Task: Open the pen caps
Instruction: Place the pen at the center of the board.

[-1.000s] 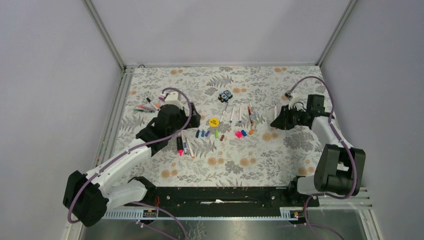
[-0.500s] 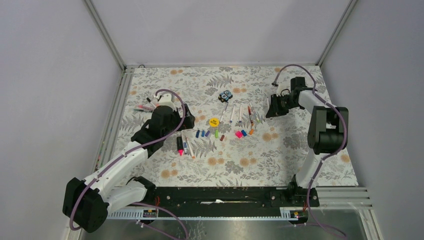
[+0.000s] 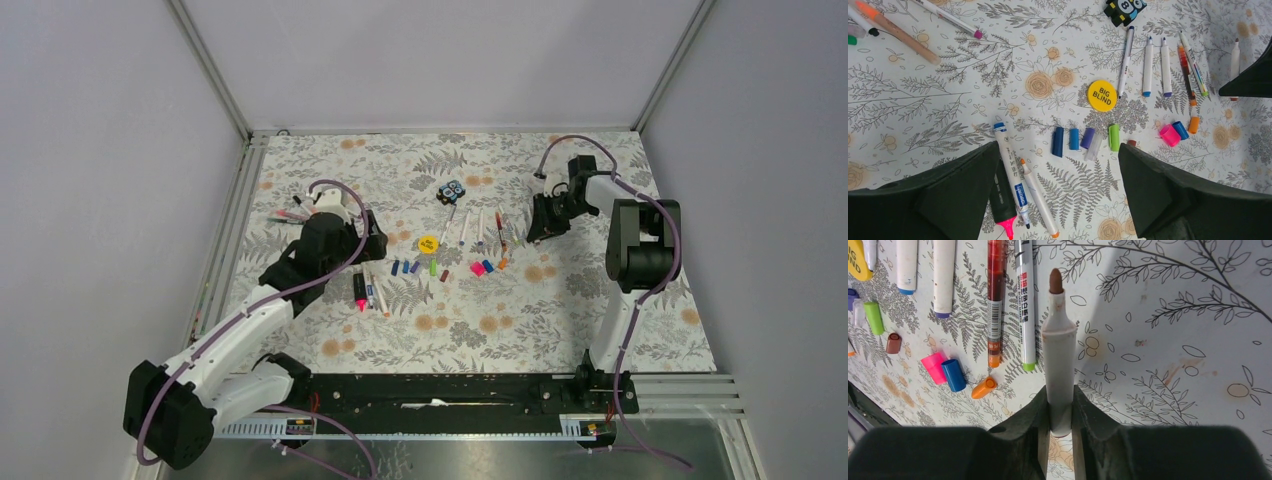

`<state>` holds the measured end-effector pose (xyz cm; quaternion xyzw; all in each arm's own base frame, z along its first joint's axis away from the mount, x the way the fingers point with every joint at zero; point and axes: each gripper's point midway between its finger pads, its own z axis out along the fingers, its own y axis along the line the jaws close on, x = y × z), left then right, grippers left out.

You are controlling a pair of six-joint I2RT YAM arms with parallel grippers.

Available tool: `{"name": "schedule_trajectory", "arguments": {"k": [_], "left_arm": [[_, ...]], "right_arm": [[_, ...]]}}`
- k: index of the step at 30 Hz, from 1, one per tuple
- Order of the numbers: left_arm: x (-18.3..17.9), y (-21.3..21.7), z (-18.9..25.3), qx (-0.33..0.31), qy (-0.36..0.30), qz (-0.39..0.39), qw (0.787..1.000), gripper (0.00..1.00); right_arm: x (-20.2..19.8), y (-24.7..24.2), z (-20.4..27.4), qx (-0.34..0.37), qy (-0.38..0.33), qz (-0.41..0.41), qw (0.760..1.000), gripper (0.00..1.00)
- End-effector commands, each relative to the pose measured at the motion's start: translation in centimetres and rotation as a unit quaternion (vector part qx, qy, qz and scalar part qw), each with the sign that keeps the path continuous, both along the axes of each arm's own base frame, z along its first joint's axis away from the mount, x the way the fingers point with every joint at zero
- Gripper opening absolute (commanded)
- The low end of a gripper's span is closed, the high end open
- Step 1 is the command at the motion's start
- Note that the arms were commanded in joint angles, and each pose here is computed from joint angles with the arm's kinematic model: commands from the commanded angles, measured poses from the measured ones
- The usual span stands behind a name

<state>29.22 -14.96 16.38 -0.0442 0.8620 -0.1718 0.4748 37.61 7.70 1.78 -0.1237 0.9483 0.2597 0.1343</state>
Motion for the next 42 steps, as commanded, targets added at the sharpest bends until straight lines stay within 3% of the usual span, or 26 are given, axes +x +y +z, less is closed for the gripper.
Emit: {"name": "schedule_trajectory", "arguments": {"k": [1,17,23,26,35,42], "left_arm": [[0.3,0.2,3.1,-0.019,-0.036,0.009,0.999,0.99],[-1.3,-0.6,4.2,-0.056,-0.027,-0.015,0.998,0.99],[-1.5,-1.1,4.7,-0.074,-0.024,-0.022,0.997,0.99],[-1.0,-1.4,4.8,-0.063,-0.031,-0.042,0.997,0.99],[3.3,1.6,1.9,-0.061,0.017,0.016,0.998,0.99],[8.1,3.7,-0.9,-0.117,0.113,0.086,0.983,0.99]], "right_arm": [[0.2,0.1,0.6,-0.008,0.006,-0.003,1.000,0.26],[-0.6,0.6,2.7,0.006,-0.020,0.001,1.000,0.40],[-1.6,0.9,5.7,0.014,-0.078,0.006,0.997,0.46],[-4.1,2.0,8.8,0.050,-0.143,0.044,0.987,0.58],[-9.2,2.6,13.8,0.168,-0.294,0.061,0.939,0.85],[-9.6,2.3,14.8,0.183,-0.323,0.059,0.927,0.90]]}}
